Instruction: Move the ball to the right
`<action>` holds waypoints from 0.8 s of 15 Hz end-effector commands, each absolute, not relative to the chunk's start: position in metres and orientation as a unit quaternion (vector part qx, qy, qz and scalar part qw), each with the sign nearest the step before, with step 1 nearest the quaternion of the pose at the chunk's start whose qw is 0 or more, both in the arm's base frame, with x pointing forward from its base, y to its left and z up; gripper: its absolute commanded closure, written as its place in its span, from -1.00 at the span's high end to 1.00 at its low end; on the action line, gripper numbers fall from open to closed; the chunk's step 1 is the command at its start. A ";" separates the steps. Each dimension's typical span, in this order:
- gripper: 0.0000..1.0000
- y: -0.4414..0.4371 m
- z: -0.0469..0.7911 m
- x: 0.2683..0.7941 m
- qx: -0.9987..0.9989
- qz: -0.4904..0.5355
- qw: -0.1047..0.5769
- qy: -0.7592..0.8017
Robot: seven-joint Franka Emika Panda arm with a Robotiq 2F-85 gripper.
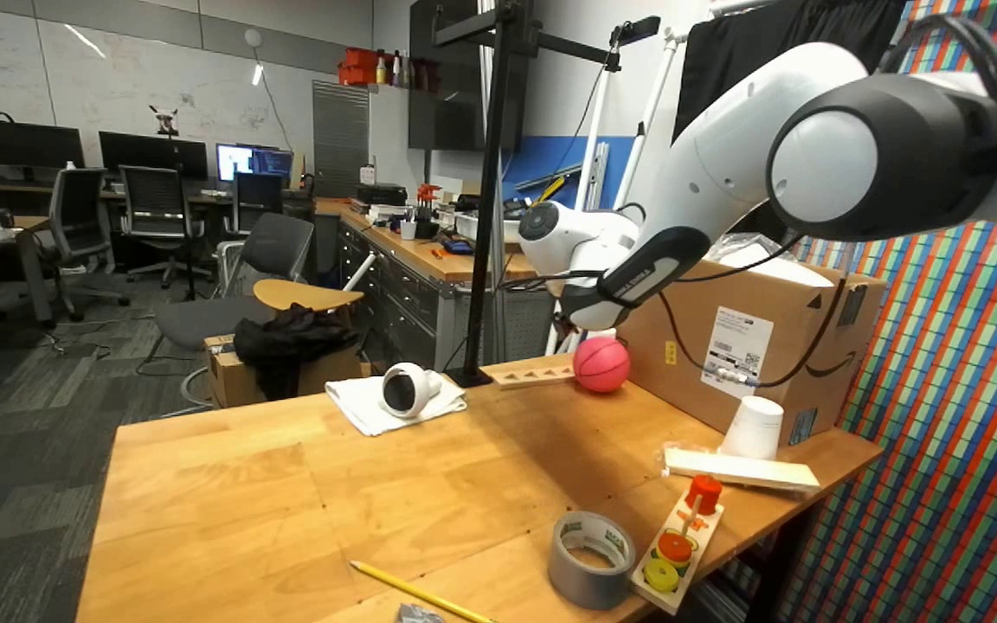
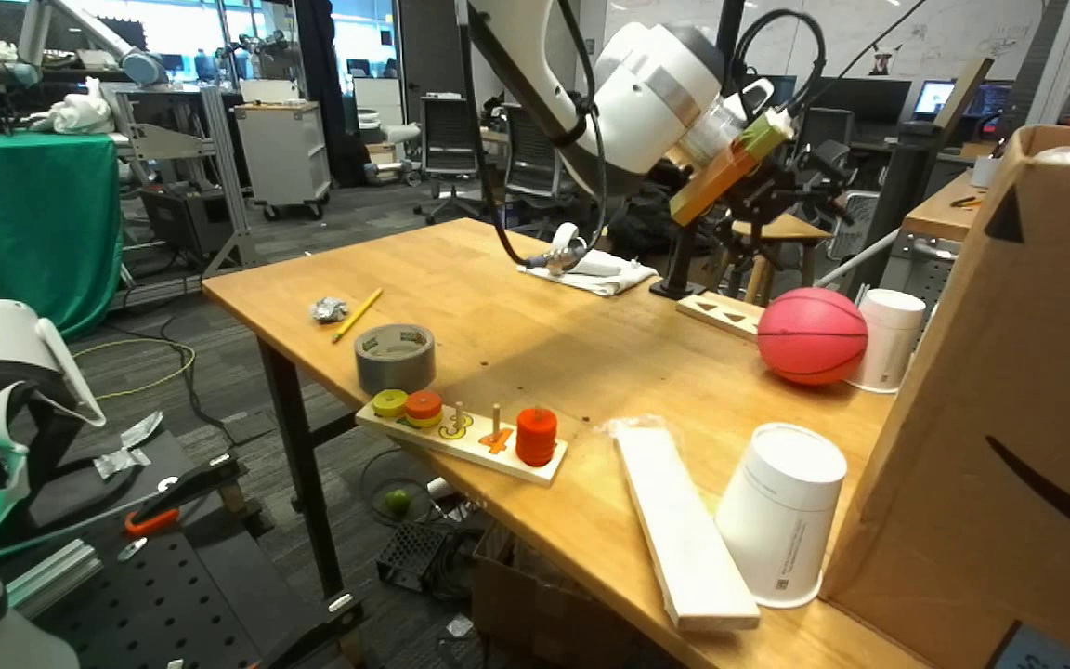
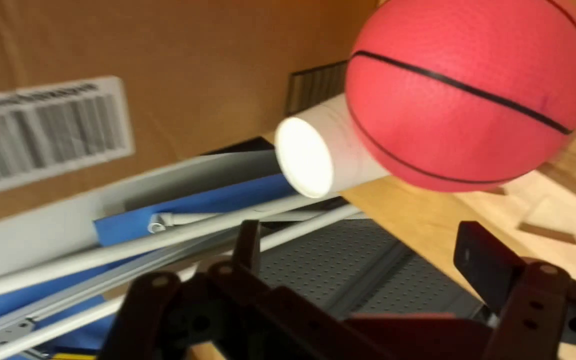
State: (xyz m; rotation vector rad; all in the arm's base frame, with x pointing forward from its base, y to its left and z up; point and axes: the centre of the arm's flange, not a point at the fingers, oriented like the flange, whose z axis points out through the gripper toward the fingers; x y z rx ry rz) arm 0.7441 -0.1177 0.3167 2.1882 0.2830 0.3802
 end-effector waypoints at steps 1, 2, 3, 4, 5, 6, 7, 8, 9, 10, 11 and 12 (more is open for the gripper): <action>1.00 -0.148 0.393 0.704 0.863 0.195 0.465 0.025; 1.00 -0.153 0.402 0.702 0.856 0.205 0.475 0.000; 1.00 -0.155 0.410 0.700 0.847 0.214 0.485 -0.024; 1.00 -0.155 0.415 0.699 0.839 0.221 0.495 -0.044; 1.00 -0.153 0.418 0.698 0.836 0.222 0.499 -0.049; 1.00 -0.150 0.418 0.699 0.834 0.221 0.503 -0.053; 1.00 -0.146 0.416 0.700 0.835 0.217 0.503 -0.052; 1.00 -0.140 0.412 0.701 0.838 0.212 0.501 -0.047; 1.00 -0.131 0.405 0.702 0.845 0.204 0.494 -0.028; 1.00 -0.121 0.396 0.704 0.852 0.202 0.483 -0.006; 1.00 -0.109 0.387 0.705 0.862 0.203 0.465 0.020; 1.00 -0.097 0.378 0.707 0.867 0.207 0.450 0.047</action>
